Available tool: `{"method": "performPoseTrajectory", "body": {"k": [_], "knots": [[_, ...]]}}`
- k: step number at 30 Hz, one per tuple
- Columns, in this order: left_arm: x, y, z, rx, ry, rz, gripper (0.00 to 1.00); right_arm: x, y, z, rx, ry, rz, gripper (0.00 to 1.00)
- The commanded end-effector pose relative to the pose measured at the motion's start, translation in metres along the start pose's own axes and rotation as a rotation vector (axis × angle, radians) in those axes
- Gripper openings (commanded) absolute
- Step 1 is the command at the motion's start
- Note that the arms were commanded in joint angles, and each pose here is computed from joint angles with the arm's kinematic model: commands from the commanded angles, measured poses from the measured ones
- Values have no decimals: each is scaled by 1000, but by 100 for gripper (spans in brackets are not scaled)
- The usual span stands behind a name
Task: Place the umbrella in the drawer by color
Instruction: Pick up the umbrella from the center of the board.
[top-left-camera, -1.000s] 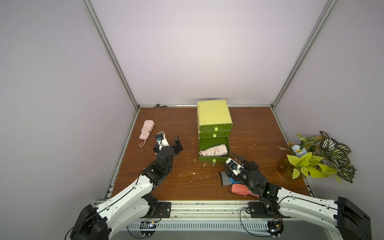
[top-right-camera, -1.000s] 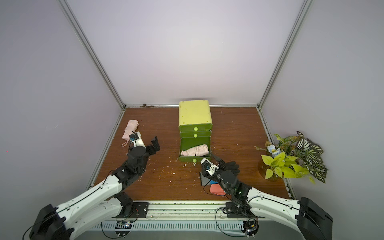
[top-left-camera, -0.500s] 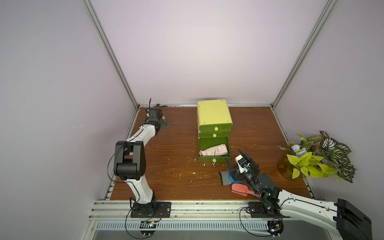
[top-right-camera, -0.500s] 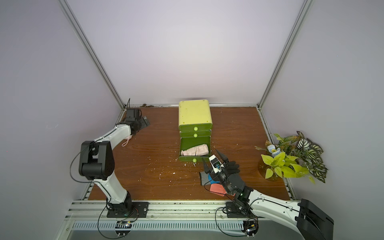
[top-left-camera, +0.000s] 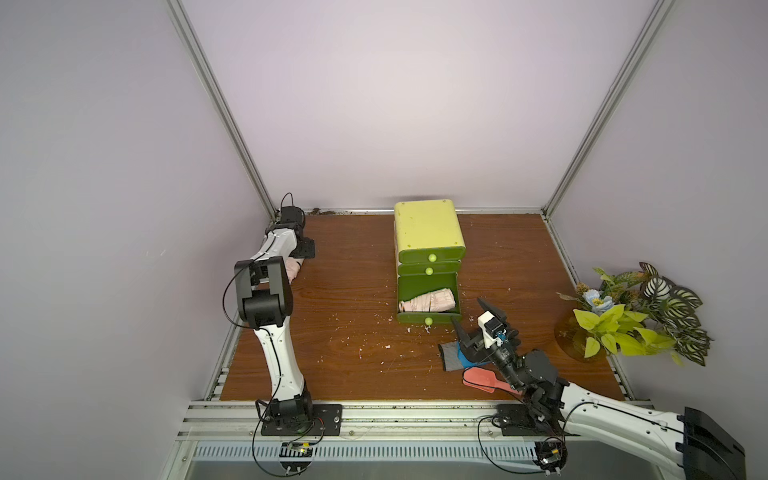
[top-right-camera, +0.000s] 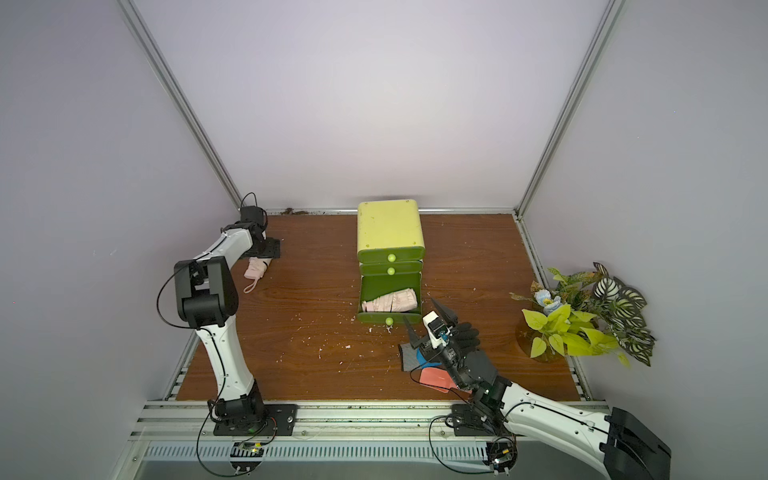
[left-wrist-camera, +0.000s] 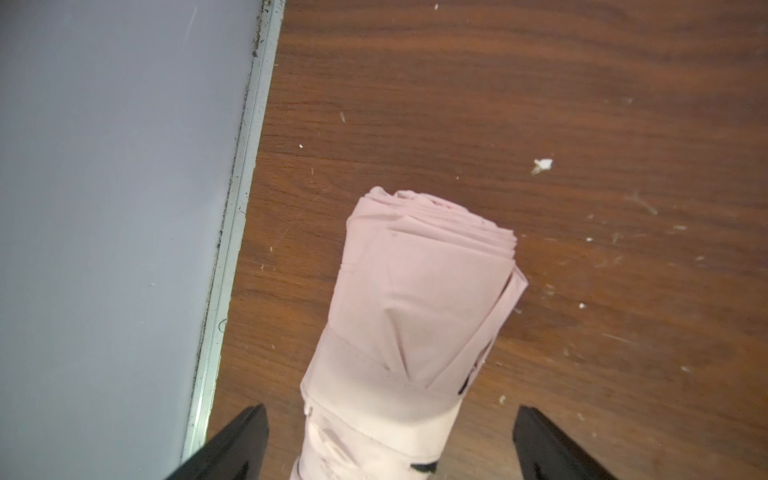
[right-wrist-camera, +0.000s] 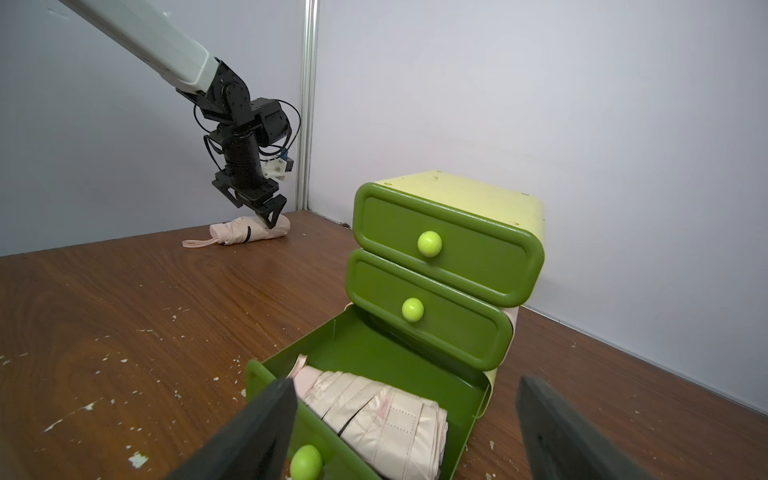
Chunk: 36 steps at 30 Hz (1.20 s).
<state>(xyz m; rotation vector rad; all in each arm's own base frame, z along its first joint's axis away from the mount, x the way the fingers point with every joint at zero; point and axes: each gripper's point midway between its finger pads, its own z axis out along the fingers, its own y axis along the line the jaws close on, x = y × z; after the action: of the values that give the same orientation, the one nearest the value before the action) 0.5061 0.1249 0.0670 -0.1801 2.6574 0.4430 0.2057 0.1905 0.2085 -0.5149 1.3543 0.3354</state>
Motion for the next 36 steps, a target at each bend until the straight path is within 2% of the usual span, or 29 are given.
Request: {"method": "performPoseTrajectory", "body": {"k": [1,5,9,14,15,18,21,24,26,29,31,34,36], "knots": [[25,-4,23,-24,98,188,86,-5,2,3,-10,-12,22,90],[26,-9,31,-7,91,180,83,-2,2,4,-7,2,18,90],[22,-16,35,26,83,164,70,0,4,5,-16,9,14,90],[37,-18,45,24,125,176,59,3,3,6,-6,22,0,90],[39,-20,45,31,127,178,55,4,2,6,0,23,-1,90],[25,-27,29,97,49,163,27,4,2,6,2,25,-1,90],[-3,-32,-4,165,-110,126,9,6,2,6,0,30,-4,90],[-35,-38,-42,252,-274,88,0,7,1,7,9,39,-14,91],[-60,-47,-75,349,-390,59,0,7,-2,6,21,40,-18,91],[-89,-69,-140,565,-609,16,0,7,-3,5,28,34,-17,91],[-102,-85,-202,687,-801,18,0,9,-3,6,30,43,-26,91],[-96,-112,-281,795,-1028,46,0,12,-3,8,35,57,-47,91],[-81,-128,-315,853,-1085,55,0,15,-4,10,46,68,-72,92]]}}
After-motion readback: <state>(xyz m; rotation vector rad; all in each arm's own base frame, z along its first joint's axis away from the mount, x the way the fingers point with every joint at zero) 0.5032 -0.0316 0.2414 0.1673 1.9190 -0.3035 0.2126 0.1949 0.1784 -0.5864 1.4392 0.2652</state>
